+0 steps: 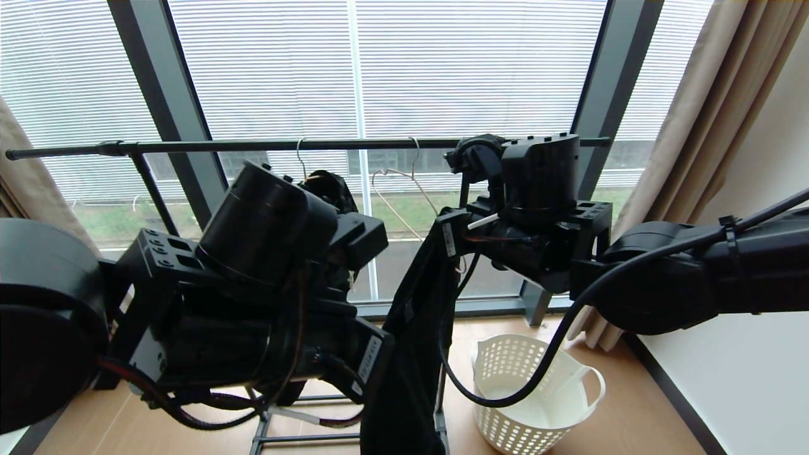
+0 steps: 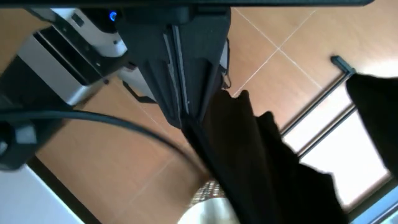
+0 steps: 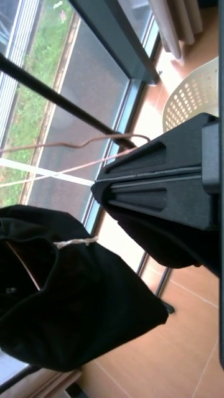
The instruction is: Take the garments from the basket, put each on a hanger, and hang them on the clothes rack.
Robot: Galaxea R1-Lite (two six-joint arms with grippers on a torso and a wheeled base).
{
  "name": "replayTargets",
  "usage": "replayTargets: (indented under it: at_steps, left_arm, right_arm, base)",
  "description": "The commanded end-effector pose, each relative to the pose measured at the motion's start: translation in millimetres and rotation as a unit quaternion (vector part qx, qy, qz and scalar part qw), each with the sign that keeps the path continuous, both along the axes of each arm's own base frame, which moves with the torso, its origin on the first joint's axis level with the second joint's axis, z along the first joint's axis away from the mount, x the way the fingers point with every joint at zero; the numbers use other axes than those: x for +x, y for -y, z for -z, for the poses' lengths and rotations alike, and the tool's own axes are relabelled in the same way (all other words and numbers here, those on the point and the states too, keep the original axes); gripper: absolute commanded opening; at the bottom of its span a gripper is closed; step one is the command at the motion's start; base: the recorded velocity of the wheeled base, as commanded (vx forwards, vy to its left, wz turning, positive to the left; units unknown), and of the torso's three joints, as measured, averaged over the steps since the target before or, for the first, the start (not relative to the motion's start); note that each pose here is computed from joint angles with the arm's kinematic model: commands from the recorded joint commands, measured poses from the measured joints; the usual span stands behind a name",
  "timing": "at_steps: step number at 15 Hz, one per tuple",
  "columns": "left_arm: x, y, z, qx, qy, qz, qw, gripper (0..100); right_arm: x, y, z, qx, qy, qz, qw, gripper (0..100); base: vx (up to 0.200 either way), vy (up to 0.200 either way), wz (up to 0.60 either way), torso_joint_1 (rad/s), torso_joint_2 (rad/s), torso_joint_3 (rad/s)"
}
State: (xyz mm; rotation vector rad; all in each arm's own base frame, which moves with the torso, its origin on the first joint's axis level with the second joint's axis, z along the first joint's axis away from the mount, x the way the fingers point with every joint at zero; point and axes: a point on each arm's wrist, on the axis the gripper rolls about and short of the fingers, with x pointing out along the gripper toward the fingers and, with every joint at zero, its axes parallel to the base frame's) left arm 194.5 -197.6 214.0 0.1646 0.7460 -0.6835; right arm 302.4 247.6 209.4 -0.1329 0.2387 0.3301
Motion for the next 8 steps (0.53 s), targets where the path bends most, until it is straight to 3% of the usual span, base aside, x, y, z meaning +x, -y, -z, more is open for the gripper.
replayTargets:
  at_steps: [1, 5, 8]
  left_arm:
    - [17, -25, -14, -0.017, 0.02, -0.053, 0.9982, 0]
    - [39, -41, -33, -0.039, 0.047, -0.101, 0.993, 0]
    - [51, -37, -46, -0.054, 0.066, -0.107, 0.9905, 0]
  right_arm:
    - [-12, 22, -15, -0.019, 0.018, 0.003, 0.9997, 0]
    - [-41, 45, -18, -0.075, 0.026, -0.014, 0.9968, 0]
    - [-59, 41, -5, -0.101, 0.014, -0.041, 0.994, 0]
  base:
    - [0.0, 0.0, 0.0, 0.0, 0.0, 0.0]
    - [0.0, 0.0, 0.0, 0.0, 0.0, 0.0]
    - [0.0, 0.0, 0.0, 0.0, 0.0, 0.0]
